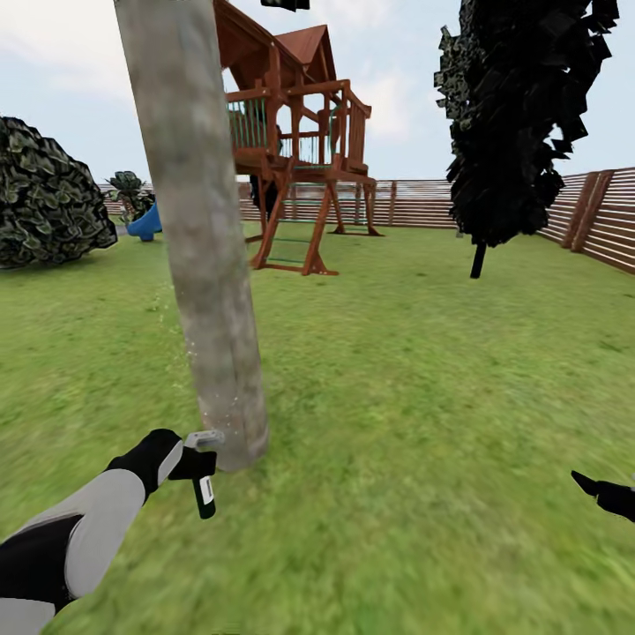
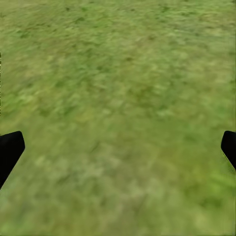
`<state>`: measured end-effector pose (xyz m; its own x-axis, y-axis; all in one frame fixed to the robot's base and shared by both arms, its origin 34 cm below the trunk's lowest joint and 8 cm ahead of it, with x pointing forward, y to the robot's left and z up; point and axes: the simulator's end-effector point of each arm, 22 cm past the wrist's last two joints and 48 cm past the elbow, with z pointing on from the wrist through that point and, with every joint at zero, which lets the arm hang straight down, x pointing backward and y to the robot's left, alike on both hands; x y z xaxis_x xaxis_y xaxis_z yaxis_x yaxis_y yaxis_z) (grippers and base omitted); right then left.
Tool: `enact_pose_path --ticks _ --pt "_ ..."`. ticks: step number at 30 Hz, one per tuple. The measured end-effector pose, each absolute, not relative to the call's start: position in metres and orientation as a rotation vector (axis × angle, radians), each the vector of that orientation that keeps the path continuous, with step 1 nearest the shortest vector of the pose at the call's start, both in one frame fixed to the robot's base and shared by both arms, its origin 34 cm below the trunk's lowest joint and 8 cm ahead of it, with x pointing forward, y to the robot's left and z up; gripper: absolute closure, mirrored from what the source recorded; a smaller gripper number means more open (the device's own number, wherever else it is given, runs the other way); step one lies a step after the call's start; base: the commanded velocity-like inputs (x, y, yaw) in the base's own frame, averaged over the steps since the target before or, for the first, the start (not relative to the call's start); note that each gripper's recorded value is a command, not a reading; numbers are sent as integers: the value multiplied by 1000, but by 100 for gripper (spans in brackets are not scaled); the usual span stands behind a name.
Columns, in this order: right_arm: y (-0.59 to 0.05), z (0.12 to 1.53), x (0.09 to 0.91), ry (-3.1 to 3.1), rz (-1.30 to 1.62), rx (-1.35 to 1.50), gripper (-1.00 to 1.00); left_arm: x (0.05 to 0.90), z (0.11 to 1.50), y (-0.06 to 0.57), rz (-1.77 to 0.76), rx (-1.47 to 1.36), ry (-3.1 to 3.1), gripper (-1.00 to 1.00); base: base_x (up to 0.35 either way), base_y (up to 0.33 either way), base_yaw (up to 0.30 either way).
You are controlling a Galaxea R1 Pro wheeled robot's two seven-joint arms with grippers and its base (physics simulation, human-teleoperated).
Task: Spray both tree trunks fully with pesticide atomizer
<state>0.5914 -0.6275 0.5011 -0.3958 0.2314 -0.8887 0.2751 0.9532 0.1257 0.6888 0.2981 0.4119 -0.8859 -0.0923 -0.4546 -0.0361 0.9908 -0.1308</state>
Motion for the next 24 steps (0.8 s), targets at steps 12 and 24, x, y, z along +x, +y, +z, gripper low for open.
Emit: enact_pose_path --ticks 12,24 --pt "-625 500 592 1998 -45 359 -100 718 449 314 -119 -96 2559 100 1 -274 178" --pt "-625 500 592 1996 -44 363 -100 722 504 324 -72 -135 2627 100 0 -4 1"
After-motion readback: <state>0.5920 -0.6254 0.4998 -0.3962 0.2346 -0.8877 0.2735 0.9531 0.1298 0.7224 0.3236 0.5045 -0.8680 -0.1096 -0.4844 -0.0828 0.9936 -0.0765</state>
